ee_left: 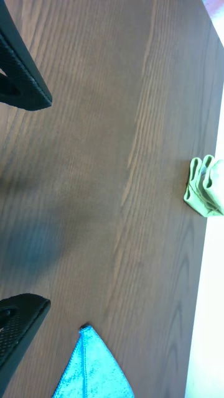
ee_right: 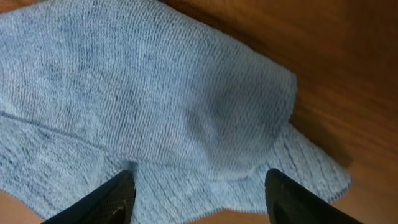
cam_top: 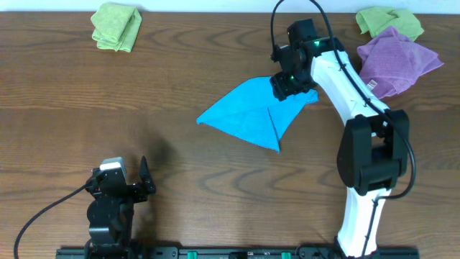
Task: Fold the cloth
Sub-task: 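Regrasp a blue cloth corner with the right gripper and shake it out, then pull the blue cloth corner with the right gripper to spread it flat, then release the flattened blue cloth and withdraw the right gripper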
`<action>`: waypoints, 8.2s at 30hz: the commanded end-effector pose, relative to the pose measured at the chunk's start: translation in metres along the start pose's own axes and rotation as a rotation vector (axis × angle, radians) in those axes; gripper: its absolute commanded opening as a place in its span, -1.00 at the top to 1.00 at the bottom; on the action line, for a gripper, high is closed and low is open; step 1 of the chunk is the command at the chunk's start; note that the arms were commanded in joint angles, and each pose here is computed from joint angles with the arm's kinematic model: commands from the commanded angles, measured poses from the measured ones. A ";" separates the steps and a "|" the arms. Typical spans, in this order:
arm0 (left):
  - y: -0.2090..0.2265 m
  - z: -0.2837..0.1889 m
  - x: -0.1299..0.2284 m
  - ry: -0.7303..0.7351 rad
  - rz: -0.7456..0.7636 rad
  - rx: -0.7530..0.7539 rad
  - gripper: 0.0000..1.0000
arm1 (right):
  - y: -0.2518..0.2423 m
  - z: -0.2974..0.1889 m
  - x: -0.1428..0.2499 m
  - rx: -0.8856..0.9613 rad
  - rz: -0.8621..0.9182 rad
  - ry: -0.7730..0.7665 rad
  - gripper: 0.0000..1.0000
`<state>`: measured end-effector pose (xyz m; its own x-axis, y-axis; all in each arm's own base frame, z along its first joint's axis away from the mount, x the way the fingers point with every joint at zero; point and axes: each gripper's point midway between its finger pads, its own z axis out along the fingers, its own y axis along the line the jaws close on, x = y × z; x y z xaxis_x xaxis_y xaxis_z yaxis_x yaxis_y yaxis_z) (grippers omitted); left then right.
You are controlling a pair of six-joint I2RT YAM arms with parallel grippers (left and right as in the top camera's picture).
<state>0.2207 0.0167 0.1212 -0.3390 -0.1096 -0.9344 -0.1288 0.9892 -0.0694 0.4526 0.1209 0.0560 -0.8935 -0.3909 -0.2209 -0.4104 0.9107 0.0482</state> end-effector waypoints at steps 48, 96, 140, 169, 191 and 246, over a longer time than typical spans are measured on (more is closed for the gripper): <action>0.005 0.003 0.008 0.016 0.017 -0.026 -0.91 | 0.129 -0.019 -0.089 -0.269 -0.195 -0.249 0.98; 0.005 0.003 0.008 0.016 0.017 -0.026 -0.91 | 0.108 -0.026 0.020 -0.145 -0.317 0.136 -0.03; 0.005 0.003 0.008 0.016 0.017 -0.026 -0.91 | 0.073 0.008 0.085 -0.101 -0.138 -0.180 0.97; 0.005 0.003 0.008 0.016 0.017 -0.025 -0.91 | 0.057 0.048 0.132 -0.087 -0.077 0.043 0.97; 0.005 0.003 0.008 0.016 0.017 -0.025 -0.91 | 0.078 0.028 0.211 -0.149 0.105 0.389 0.97; -0.054 -0.006 -0.017 0.017 -0.574 0.329 -0.91 | 0.132 -0.151 0.195 -0.344 0.094 -0.101 -0.62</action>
<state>0.2265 -0.0302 0.1379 -0.3185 -0.6024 -0.7319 -0.0323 0.7785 -0.6268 0.2016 0.1372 0.1624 -0.9169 -0.2703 -0.2936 -0.3675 0.8586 0.3573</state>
